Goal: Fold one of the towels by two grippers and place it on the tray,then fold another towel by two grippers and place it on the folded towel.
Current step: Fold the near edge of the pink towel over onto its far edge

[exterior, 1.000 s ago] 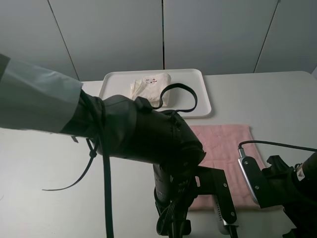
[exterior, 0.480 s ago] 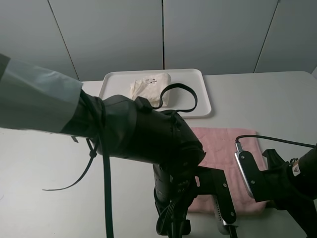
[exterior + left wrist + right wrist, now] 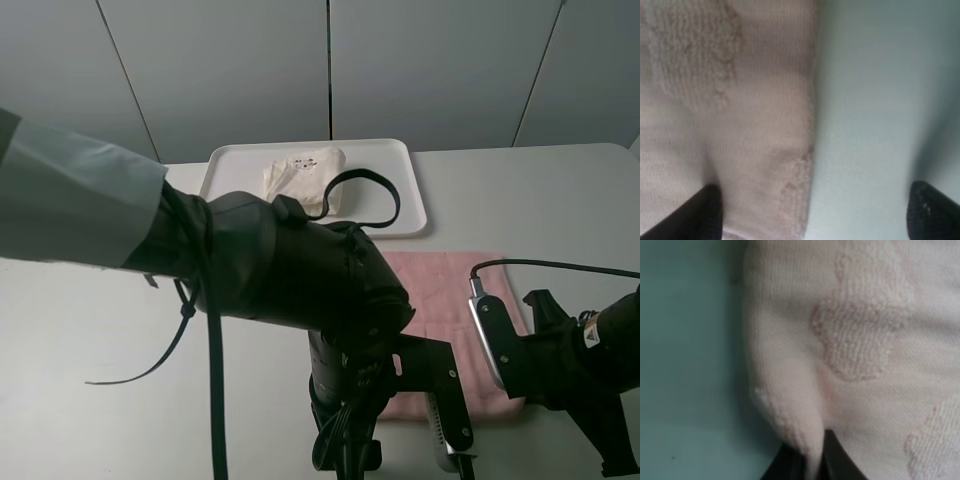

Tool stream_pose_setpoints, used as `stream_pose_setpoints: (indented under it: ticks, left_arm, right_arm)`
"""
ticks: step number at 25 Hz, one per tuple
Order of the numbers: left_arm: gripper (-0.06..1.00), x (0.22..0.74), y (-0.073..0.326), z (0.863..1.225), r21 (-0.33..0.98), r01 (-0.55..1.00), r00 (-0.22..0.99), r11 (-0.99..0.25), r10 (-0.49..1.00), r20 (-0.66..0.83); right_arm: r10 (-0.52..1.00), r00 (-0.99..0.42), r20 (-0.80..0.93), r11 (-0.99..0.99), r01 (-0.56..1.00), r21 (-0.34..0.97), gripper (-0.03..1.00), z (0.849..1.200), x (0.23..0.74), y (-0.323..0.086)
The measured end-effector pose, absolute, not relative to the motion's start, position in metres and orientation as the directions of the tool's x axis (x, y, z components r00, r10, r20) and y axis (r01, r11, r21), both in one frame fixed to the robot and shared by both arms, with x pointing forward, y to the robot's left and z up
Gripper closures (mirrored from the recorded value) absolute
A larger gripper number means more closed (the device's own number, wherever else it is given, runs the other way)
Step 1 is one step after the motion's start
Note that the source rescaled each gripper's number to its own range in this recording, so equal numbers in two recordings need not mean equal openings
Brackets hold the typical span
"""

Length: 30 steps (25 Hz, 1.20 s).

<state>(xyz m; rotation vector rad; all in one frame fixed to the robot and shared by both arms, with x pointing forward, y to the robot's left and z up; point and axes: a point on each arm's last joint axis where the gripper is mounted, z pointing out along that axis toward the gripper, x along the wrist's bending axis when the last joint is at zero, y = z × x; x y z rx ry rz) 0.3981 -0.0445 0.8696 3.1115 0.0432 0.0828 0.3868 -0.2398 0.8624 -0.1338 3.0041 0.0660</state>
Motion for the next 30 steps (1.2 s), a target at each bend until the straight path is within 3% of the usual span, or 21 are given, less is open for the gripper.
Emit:
stream_pose_setpoints:
  ticks: [2, 8, 13, 16, 30]
  left_arm:
    - [0.10, 0.400, -0.044, 0.869, 0.021, 0.038, 0.996, -0.999, 0.040, 0.076]
    - [0.69, 0.405, -0.042, 0.866, -0.001, 0.027, 0.992, -1.000, 0.027, 0.123]
    - [0.90, 0.407, -0.043, 0.866, 0.017, 0.061, 0.987, -0.998, 0.063, 0.151]
    - [0.94, 0.410, -0.043, 0.867, 0.016, 0.079, 0.980, -0.997, 0.080, 0.184]
    - [0.94, 0.413, -0.042, 0.879, 0.041, 0.115, 0.968, -0.993, 0.121, 0.218]
  right_arm:
    - [-0.085, -0.987, -0.139, 0.995, -0.091, 0.039, 0.96, 0.862, 0.387, -0.240]
    - [-0.075, -0.987, -0.145, 0.996, -0.082, 0.043, 0.96, 0.862, 0.388, -0.239]
    - [-0.038, -0.988, -0.148, 0.997, -0.047, 0.057, 0.96, 0.862, 0.388, -0.238]
    - [-0.011, -0.989, -0.150, 0.997, -0.021, 0.068, 0.96, 0.862, 0.389, -0.238]
    - [0.194, -0.966, -0.171, 0.973, 0.167, 0.160, 0.96, 0.885, 0.378, -0.239]
